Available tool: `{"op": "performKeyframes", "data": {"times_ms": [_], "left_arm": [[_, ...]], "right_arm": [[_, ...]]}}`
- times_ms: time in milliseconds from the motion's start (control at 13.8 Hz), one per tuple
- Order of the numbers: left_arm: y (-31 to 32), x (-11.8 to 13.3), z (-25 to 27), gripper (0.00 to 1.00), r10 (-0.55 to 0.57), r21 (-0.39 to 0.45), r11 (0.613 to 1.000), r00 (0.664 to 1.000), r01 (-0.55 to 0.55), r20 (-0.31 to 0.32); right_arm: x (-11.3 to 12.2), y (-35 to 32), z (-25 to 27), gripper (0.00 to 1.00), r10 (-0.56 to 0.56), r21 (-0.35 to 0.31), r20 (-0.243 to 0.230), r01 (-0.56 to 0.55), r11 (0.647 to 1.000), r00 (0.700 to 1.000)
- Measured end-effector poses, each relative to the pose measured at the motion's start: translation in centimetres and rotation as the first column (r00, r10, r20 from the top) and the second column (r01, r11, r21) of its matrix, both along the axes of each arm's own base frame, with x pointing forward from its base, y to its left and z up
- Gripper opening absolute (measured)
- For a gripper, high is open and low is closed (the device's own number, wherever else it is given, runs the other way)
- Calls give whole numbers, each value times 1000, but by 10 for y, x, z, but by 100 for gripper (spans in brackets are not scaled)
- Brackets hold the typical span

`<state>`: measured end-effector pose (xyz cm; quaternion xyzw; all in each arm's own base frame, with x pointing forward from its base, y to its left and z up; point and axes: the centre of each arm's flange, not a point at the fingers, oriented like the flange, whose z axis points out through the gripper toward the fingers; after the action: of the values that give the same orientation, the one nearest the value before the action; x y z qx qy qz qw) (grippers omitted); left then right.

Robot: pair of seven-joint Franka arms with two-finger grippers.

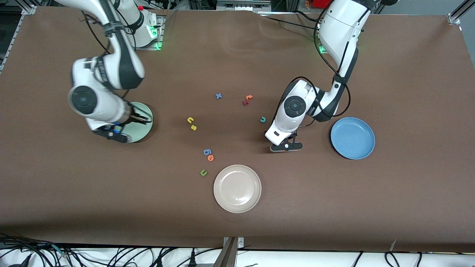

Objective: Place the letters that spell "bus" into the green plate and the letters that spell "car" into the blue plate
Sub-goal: 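Drop the teal a on the green plate while the left gripper drops yellow on blue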

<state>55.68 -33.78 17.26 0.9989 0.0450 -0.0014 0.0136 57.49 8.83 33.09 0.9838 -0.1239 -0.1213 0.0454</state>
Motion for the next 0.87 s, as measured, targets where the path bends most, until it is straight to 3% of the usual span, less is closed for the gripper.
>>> {"op": "performKeyframes", "data": {"times_ms": [218, 363, 870], "left_arm": [[0, 0, 0, 27, 0, 0, 1000, 1000, 0, 0], [0, 0, 0, 27, 0, 0, 1000, 1000, 0, 1], [0, 1, 2, 27, 1, 7, 1000, 1000, -1, -10]], "right_arm": [[-1, -74, -13, 34, 74, 17, -31, -74, 997, 997], [-6, -103, -39, 34, 99, 25, -21, -98, 995, 995], [-24, -103, -119, 34, 70, 81, -28, -68, 994, 997]]}}
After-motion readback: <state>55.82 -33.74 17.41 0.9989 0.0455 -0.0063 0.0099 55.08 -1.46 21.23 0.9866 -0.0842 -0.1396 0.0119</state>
